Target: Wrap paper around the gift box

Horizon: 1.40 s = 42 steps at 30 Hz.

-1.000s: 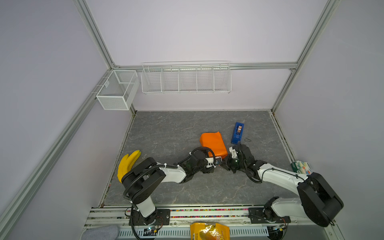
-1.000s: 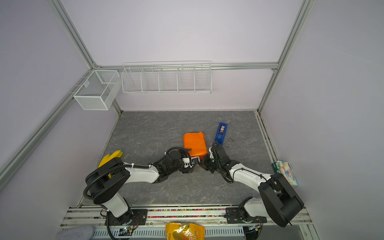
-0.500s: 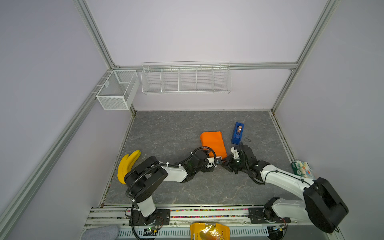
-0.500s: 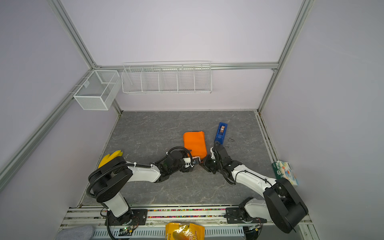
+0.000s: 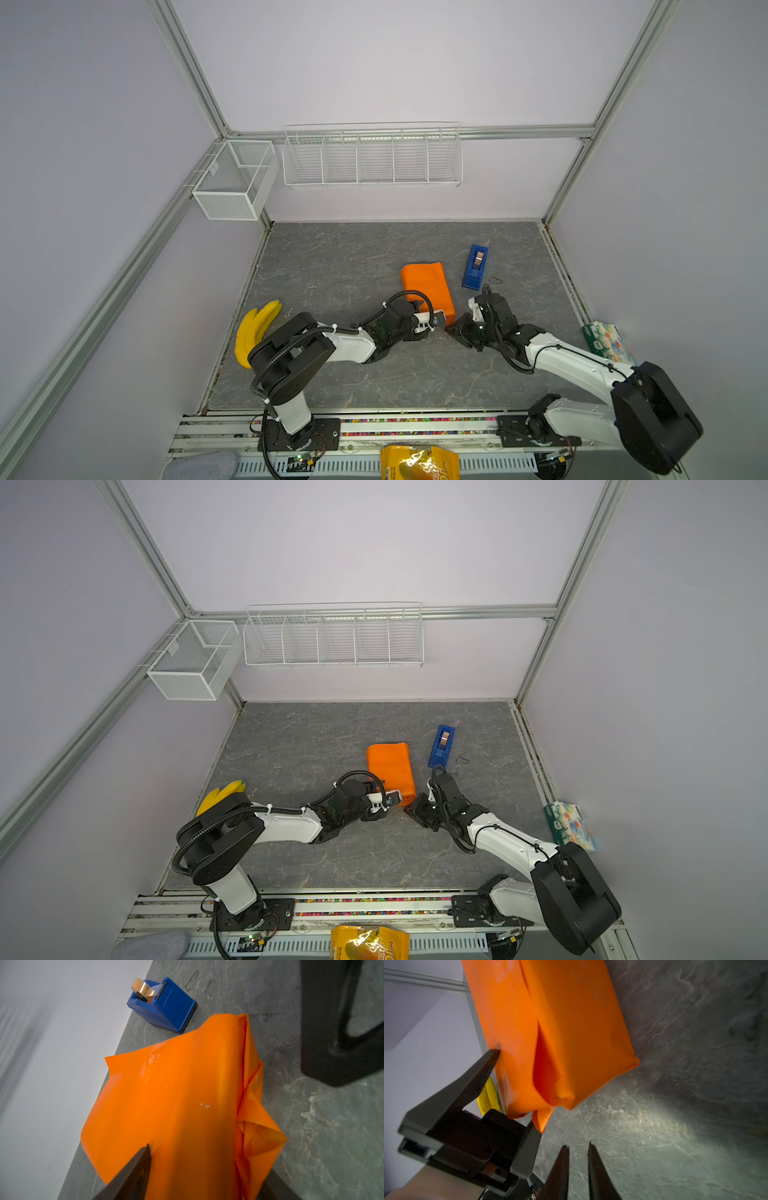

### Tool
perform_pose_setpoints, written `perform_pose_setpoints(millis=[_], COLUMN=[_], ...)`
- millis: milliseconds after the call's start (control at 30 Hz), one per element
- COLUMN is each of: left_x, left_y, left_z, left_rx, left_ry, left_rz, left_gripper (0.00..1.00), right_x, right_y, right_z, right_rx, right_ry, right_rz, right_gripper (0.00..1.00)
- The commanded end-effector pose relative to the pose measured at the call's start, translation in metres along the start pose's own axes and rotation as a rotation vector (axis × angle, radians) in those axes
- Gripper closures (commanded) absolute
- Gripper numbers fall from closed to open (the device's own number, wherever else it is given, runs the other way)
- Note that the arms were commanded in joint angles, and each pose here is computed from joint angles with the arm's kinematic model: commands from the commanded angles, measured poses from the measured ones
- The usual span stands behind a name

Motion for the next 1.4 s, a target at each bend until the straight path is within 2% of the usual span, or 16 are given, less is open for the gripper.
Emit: perform_pose_setpoints(millis=[0, 233, 500, 1100, 1367], left_x=[-0.003, -0.001, -0.003, -0.002, -0.003], left_y=[-0.003, -0.002, -0.003, -0.003, -0.004], left_z=[0.001, 0.0, -0.002, -0.005, -0.006], left_rx=[0.027, 0.031, 0.037, 0.045, 0.054], left_ry=[-0.046, -0.067, -0.091, -0.103, -0.108], left_rz=[-0.011, -0.024, -0.028, -0.06, -0.067], left_gripper=[0.33, 0.41, 0.49, 0.66, 0.67], right_x=[0.003, 0.015, 0.036, 0.038, 0.053], right_y=[0.001, 0.009, 0.022, 0.024, 0.03], right_z=[0.009, 0.026, 0.025, 0.008, -0.003], right_rx=[0.018, 0.035, 0.0, -0.043, -0.075], right_ry=[0.053, 0.123, 0.178, 0.145, 0.178], right_rz=[-0.01, -0.009, -0.032, -0.053, -0.106], right_gripper=[0.84, 0.9, 0.93, 0.93, 0.93])
Point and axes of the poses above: each gripper's point midway between its finger pads, its own z axis out along the fingers, its own x axis along the line the jaws close on, y = z × x, the point moved 8 cm from there along -z, back along the fingers, and after that the axes turned 4 degrees about -z, right-handed, at the moved point
